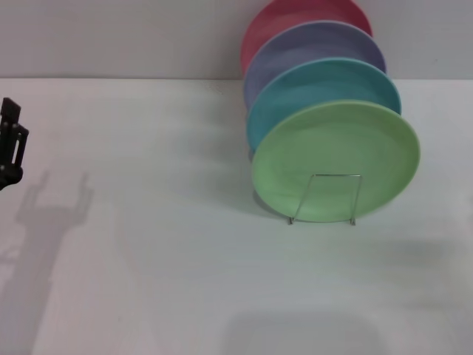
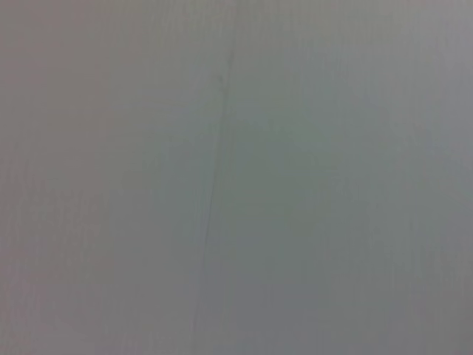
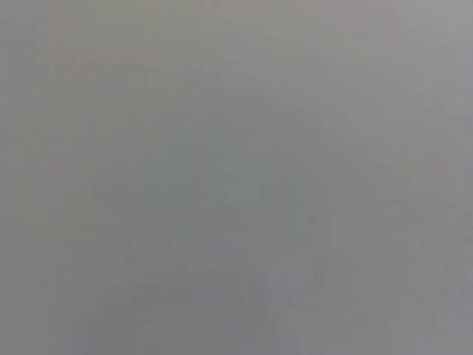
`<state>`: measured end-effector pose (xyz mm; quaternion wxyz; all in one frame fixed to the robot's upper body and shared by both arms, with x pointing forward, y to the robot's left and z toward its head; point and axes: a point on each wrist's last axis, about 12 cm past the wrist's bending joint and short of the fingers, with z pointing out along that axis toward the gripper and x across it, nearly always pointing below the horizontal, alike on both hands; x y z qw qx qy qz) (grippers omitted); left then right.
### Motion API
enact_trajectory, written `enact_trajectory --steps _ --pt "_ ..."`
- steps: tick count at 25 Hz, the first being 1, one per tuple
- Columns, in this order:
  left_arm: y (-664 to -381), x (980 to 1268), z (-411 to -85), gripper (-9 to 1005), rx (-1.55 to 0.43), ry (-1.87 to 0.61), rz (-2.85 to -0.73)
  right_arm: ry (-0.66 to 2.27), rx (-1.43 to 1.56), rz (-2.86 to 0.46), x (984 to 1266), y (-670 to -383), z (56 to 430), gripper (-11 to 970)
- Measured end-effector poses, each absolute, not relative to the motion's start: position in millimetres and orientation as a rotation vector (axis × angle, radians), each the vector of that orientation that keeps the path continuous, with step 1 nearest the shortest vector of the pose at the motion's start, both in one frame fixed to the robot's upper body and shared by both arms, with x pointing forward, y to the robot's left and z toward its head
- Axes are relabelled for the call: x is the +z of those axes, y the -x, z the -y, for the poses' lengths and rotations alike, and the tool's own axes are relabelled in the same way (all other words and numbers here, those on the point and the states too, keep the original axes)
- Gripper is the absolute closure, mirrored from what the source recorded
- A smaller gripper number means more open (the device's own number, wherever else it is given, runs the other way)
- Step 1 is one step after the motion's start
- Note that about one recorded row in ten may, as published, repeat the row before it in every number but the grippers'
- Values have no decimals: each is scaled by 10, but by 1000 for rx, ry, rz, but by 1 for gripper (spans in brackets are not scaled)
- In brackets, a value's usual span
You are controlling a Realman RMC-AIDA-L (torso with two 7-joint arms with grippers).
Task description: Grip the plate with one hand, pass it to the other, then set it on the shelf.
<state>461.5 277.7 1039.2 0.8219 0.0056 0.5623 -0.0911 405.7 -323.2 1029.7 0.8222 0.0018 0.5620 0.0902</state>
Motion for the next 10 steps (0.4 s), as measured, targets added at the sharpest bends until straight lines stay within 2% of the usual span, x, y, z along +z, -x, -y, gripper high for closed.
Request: enact_trajectory --steps 1,3,10 --pt "-4639 10393 -2768 331 -195 -19 -1201 -66 227 -1209 10316 -4105 3412 575" --pt "-4659 10391 -2764 331 -196 -26 -1207 -90 223 -1218 10341 -4185 3518 537" --pt "-4771 10330 -2739 331 -192 -60 -1281 -87 140 -1266 10374 -4481 3644 404"
